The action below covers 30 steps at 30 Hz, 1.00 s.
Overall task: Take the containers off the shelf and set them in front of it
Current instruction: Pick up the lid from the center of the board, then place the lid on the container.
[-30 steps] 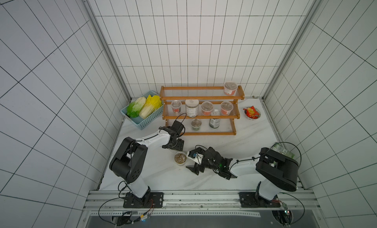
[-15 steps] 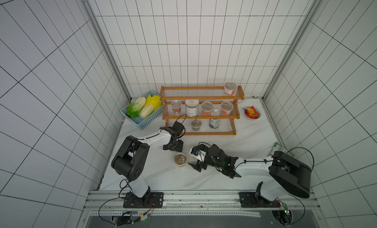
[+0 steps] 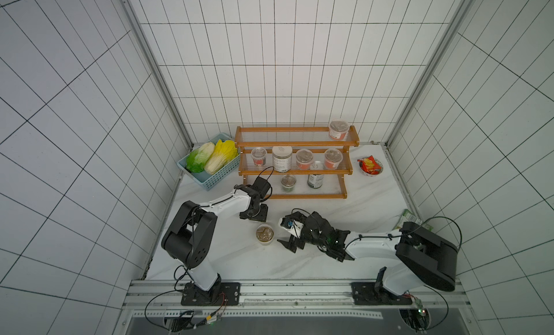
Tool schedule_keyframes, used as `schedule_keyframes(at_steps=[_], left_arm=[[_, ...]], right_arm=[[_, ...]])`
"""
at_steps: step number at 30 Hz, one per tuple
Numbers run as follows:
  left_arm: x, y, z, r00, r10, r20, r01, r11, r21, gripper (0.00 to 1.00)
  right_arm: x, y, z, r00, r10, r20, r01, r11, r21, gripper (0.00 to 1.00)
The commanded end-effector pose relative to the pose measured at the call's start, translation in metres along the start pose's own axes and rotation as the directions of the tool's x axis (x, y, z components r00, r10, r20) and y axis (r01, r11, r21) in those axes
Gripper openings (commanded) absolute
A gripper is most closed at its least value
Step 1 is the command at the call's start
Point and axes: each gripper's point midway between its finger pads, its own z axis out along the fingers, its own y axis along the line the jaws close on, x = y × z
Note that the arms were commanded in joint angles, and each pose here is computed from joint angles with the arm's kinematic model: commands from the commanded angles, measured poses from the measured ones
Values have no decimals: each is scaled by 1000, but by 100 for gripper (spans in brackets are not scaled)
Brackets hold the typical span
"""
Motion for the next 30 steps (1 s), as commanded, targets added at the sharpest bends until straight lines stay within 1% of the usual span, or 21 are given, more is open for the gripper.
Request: schedule_keyframes(at_steps=[1,7,12,14,17,21,23,26,28,30], left_arm=[[-14,0,-26,998,12,68,-12,1000,-1,65],[-16,0,-56,995,30,95,-31,999,10,65],[-8,-6,-89,992,62,110,-66,997,30,65],[1,-8,-102,991,83,106,-87,996,32,65],[22,-19,-118,988,117,100,-124,990,65,65],[48,-40,-141,979,172,110,-183,979,95,65],[62,-46,-143,977,195,83,-203,974,98,65],[81,-47,-145,972,228,47,-230,972,38,65],[89,-47,-142,973,225,40,-226,974,10,65],[97,-48,-132,977,214,13,-214,977,9,65]], right_arm=[[8,-3,-1,1000,-5,-27,6,1000,17,99],[7,-7,-3,1000,-12,-29,13,999,36,99],[5,-14,-8,999,-17,-26,19,998,61,99],[4,-19,-11,1000,-17,-24,18,997,77,99],[2,-29,-18,1000,-13,-27,16,994,111,99],[-2,-45,-30,1000,-3,-18,6,986,164,99],[-3,-52,-36,1000,1,-15,2,982,187,99],[-5,-60,-44,1000,10,-11,-8,977,214,99],[-5,-64,-48,1000,16,-11,-12,973,230,99],[-4,-67,-51,1000,19,-14,-15,970,244,99]])
